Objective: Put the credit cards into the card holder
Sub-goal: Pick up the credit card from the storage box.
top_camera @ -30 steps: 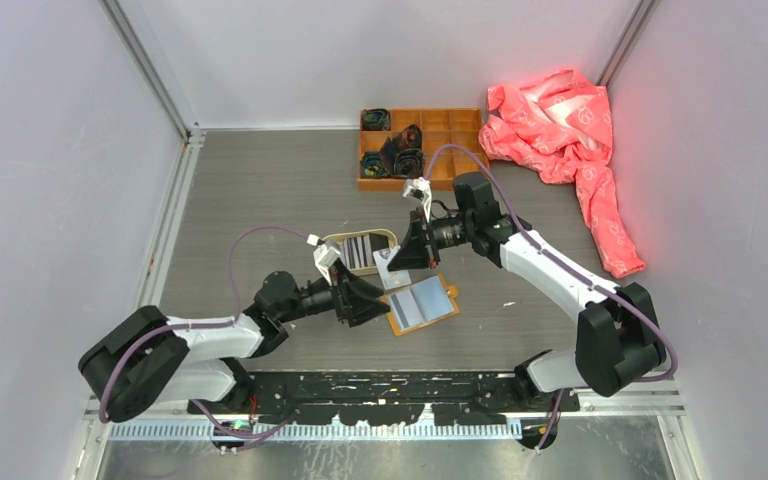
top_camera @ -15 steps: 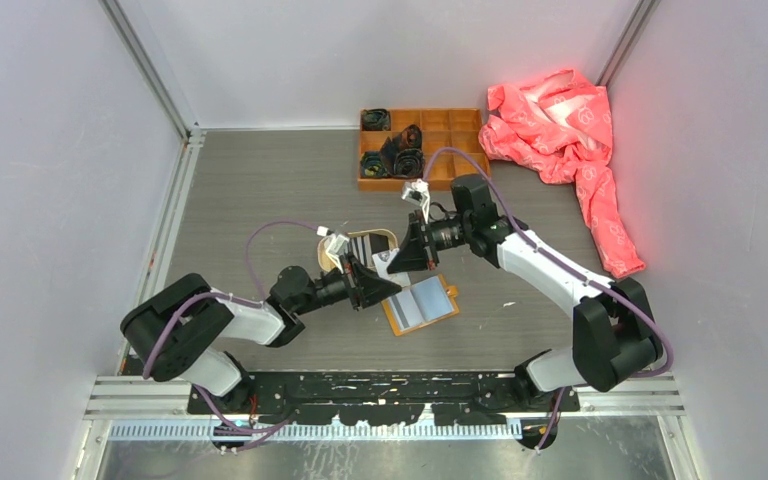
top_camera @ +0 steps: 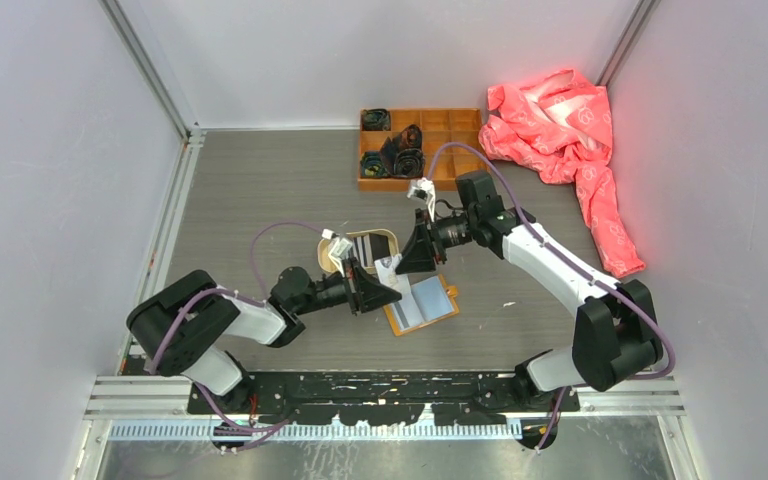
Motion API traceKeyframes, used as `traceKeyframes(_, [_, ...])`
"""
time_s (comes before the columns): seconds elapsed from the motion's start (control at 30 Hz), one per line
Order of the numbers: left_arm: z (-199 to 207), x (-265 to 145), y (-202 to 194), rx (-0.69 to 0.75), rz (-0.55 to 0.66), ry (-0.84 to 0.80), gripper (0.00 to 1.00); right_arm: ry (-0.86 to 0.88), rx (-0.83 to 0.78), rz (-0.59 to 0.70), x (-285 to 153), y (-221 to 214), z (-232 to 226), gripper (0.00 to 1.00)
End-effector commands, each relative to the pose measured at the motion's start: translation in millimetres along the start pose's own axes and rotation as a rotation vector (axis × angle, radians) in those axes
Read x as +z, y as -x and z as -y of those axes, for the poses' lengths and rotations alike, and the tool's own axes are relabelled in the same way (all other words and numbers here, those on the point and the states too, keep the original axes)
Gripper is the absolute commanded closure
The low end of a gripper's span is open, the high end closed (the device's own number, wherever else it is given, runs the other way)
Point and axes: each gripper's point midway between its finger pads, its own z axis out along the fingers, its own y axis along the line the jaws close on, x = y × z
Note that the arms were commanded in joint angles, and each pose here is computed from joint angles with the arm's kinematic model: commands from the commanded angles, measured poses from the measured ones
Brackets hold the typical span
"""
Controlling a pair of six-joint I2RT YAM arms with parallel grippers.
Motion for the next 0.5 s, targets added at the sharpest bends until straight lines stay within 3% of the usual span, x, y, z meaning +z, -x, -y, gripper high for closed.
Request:
traceKeyframes(0.0, [14.4, 2.0, -3.8, 0.014, -0.035, -0.098, 1.0, -0.009, -0.058, 0.031, -6.1, 19.1, -7.1, 0.62])
traceKeyframes(0.13, [13.7, 4.5, -6.4, 0.006, -0.052, -0.106, 1.0, -0.013, -0.056, 0.036, -6.6, 21.0, -7.2, 0.69])
traceKeyframes(0.33, [10.0, 6.3, -4.8, -0.001, -0.039, -0.089, 1.0, -0.009, -0.044, 0.023, -7.0, 19.5, -8.3, 0.98])
traceKeyframes(0.37, [6.6, 5.7, -3.1, -0.004, -0.024, -0.069, 1.0, -0.01, -0.046, 0.016, -7.6, 19.0, -8.9, 0.99])
traceKeyframes(0.4, [2.1, 4.2, -1.3, -0.007, -0.004, -0.041, 0.97, -0.019, -0.048, 0.013, -8.8, 19.7, -8.2, 0.99])
traceKeyframes(0.47, [-13.3, -4.7, 4.3, -0.015, 0.054, 0.052, 0.82, -0.067, -0.034, 0.006, -12.6, 19.3, -1.7, 0.99])
